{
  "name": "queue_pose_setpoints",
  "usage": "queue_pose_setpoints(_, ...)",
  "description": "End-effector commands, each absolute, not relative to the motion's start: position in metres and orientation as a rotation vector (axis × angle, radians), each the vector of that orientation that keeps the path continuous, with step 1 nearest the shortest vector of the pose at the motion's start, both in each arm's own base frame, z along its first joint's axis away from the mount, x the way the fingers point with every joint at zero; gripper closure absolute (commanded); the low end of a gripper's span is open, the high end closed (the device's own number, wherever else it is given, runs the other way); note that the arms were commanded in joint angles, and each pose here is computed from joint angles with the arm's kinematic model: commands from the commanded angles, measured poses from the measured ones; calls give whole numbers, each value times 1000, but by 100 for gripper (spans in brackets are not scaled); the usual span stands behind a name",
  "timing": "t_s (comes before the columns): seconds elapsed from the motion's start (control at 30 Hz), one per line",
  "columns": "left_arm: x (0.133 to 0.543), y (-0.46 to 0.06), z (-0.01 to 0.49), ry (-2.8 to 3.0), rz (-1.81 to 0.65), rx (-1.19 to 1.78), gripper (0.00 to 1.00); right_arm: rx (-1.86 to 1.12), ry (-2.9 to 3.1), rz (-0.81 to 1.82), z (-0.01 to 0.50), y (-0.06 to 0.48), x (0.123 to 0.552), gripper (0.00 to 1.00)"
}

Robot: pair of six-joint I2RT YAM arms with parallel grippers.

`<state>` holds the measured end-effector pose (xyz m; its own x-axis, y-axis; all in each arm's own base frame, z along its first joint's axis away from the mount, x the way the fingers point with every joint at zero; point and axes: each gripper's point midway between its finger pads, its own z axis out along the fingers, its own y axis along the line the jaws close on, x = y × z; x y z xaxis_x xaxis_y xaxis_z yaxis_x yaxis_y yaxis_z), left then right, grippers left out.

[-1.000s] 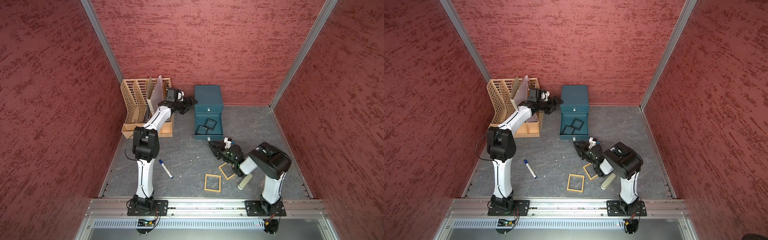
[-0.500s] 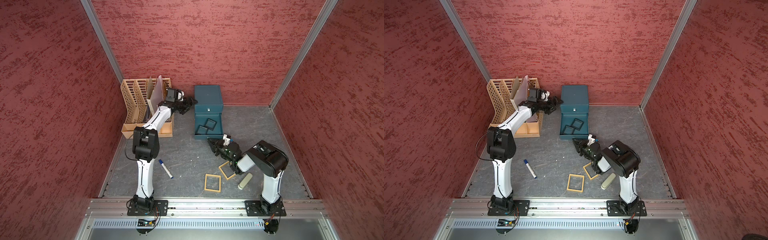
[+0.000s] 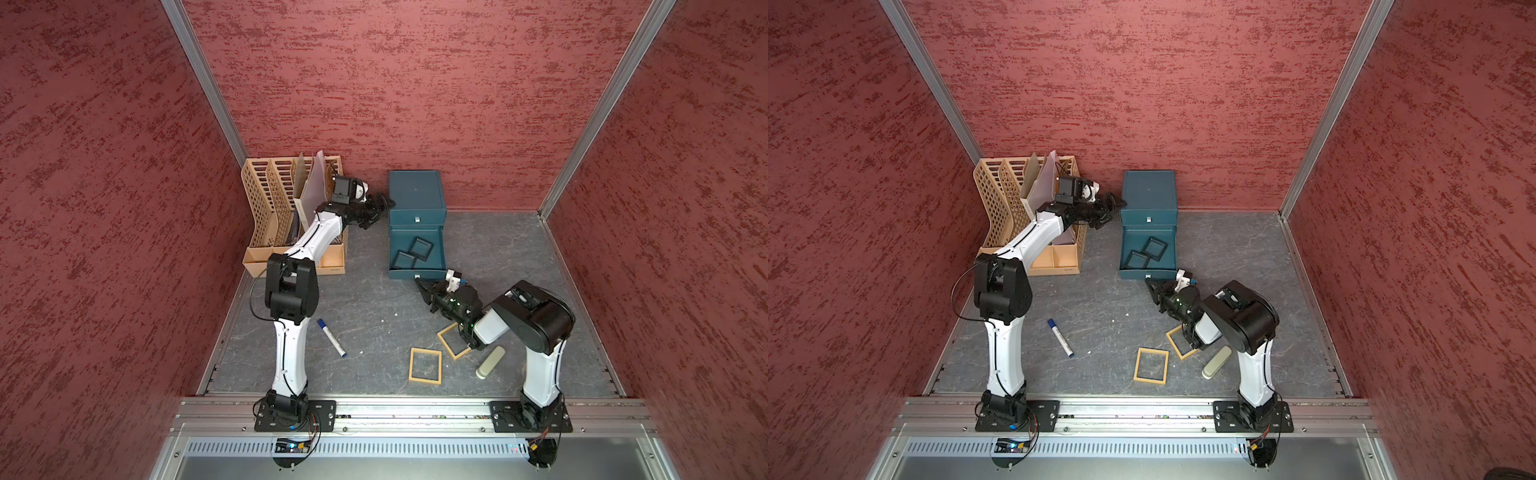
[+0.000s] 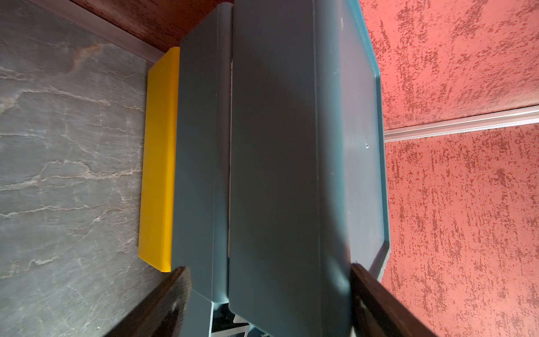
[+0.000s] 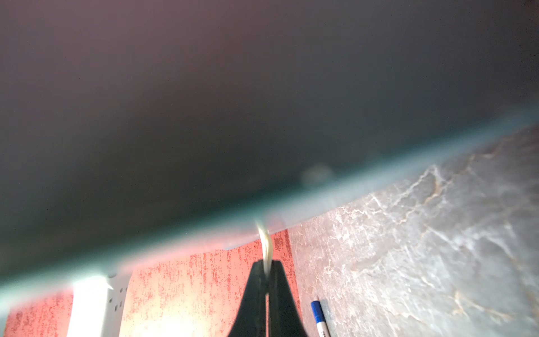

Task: Place the brooch boxes into the drawer by color
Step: Close the drawer in the storage box.

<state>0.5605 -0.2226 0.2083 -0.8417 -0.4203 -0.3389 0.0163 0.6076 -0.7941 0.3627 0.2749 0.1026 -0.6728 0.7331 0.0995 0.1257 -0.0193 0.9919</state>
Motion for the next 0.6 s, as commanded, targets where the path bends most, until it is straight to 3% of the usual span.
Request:
queue_pose_setpoints(0.0,552,-218,182,2422,-1077,-361,14,890,1736,1735,117,274,375,100)
queue_pose_setpoints(0.57,551,-219,182,2424,-1064,-359,14,851,1705,1676,162,275,393,100)
